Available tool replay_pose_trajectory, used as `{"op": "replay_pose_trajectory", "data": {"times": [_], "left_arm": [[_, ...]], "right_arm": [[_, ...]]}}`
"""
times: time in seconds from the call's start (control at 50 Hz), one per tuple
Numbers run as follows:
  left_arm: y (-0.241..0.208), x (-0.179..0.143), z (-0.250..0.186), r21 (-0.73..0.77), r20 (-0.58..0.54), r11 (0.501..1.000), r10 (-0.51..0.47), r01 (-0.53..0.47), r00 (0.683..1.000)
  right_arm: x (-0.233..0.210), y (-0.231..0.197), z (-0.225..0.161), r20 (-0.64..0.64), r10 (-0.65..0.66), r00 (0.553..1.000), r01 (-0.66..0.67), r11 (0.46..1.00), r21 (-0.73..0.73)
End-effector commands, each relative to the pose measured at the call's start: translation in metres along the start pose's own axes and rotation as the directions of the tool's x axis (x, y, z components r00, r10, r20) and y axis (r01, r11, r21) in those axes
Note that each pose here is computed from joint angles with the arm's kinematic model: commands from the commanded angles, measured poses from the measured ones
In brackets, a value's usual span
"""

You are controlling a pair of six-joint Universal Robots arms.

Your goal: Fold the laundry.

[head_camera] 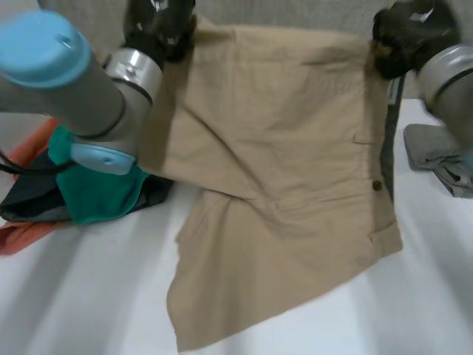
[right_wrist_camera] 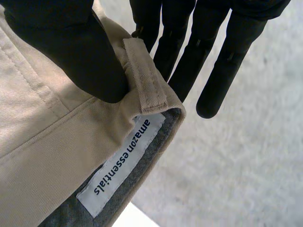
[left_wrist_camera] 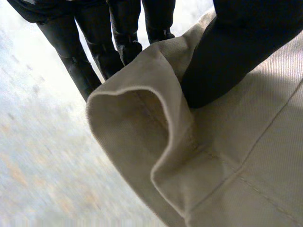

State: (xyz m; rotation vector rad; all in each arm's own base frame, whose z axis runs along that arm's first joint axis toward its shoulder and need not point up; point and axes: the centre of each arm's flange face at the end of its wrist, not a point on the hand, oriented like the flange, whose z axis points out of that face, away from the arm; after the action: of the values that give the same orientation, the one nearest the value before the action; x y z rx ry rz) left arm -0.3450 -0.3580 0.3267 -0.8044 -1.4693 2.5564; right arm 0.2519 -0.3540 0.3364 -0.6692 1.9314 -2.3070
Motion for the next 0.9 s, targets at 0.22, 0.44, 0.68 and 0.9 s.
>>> {"op": "replay_pose_trajectory", "data": {"times": [0.22,0.44,0.68,0.9], "left_arm": [[0.041,-0.007,0.018,0.015,0.086,0.998,-0.061,0.06,0.994],[0.011,0.022,-0.13,-0.356,-0.069,0.931,-0.11,0.079,0.992],[0.024,0.072,-0.264,-0.709,-0.204,0.701,-0.302,0.072,0.931],[0.053,0.088,-0.272,-0.781,-0.208,0.623,-0.332,0.049,0.92]], "right_arm": [[-0.037,0.047,0.05,-0.074,-0.046,0.996,0.061,0.974,0.219],[-0.04,0.089,-0.062,0.384,-0.039,0.923,0.139,0.962,-0.237],[-0.018,0.16,-0.109,0.541,-0.203,0.816,0.398,0.876,-0.272],[-0.02,0.203,-0.097,0.519,-0.203,0.83,0.372,0.895,-0.245]]}}
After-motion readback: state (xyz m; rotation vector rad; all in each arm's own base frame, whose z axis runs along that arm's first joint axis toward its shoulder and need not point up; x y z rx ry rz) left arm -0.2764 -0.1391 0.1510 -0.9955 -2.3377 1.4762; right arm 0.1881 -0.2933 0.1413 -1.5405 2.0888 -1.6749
